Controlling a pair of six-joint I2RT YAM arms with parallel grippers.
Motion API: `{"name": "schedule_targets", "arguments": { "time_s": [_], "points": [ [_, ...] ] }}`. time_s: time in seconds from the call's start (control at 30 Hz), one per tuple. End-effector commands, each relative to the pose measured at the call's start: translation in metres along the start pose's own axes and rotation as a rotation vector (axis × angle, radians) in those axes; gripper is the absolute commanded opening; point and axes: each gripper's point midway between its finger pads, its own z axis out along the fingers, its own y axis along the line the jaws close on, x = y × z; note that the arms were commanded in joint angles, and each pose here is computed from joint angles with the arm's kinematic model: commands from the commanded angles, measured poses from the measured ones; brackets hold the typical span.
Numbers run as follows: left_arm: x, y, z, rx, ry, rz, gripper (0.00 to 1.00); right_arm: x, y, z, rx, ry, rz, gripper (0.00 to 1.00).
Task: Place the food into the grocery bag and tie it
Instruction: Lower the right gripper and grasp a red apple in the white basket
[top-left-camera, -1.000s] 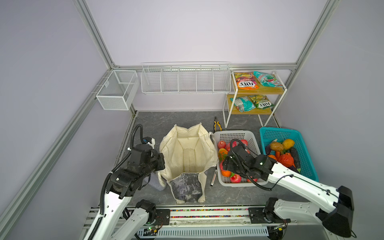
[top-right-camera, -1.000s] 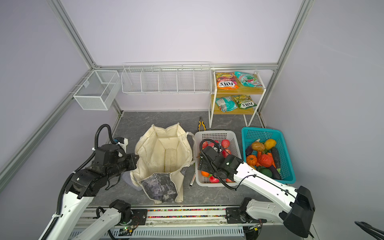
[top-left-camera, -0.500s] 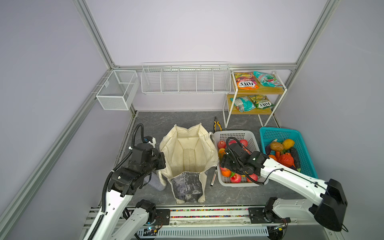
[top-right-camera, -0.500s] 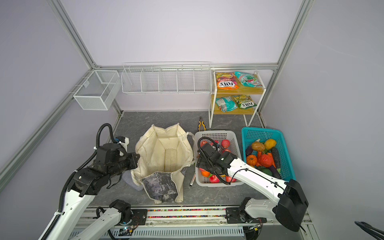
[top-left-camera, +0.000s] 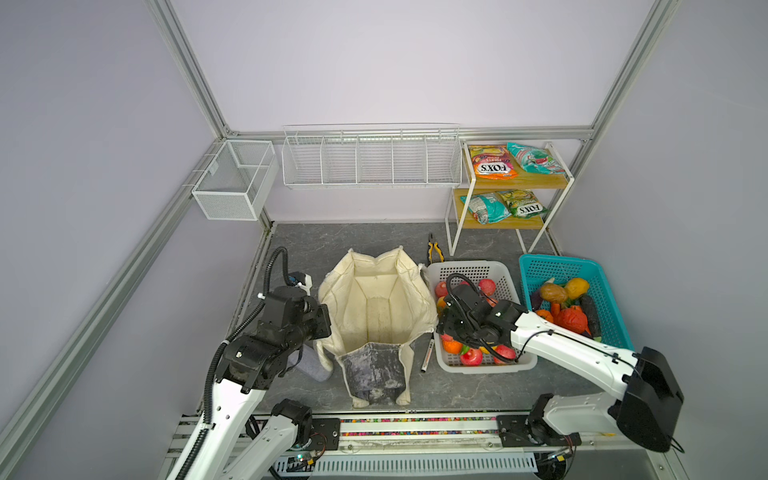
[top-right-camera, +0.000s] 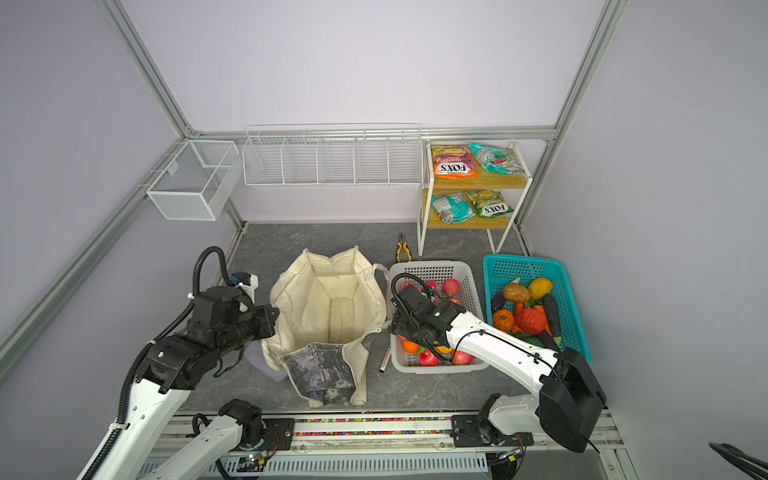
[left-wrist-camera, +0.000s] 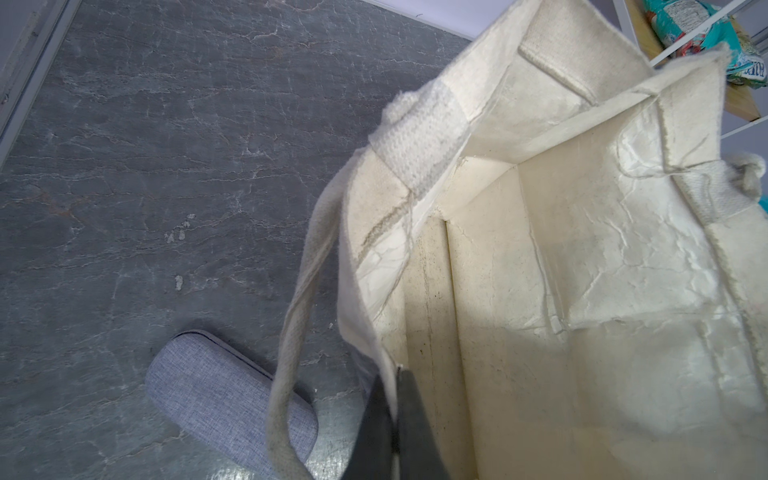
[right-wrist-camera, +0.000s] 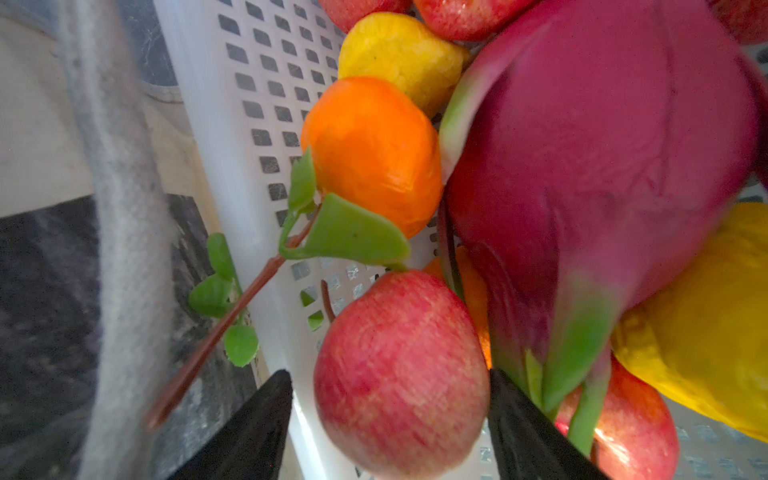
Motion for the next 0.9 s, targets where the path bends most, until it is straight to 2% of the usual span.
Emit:
{"name": "schedule_targets", "arguments": {
  "time_s": [0.0,0.33,0.73,0.87],
  "points": [
    [-0.002,0.003,-0.003,-0.01,-0.026,0.023,0.0,-0.001,-0.012,0.003,0.046,-0.008,0.034,0.79],
    [0.0,0.0,0.003,0.007,-0.014,0.014,0.0,-0.012,-0.02,0.001,0.059,-0.054,0.076,0.78],
    [0.002,-0.001,0.007,0.017,-0.01,0.006,0.0,-0.009,-0.018,0.013,0.06,-0.035,0.098,0.78],
    [0.003,-0.001,0.007,0.015,-0.008,0.009,0.0,-0.008,-0.015,0.014,0.05,-0.026,0.096,0.74]
  ]
}}
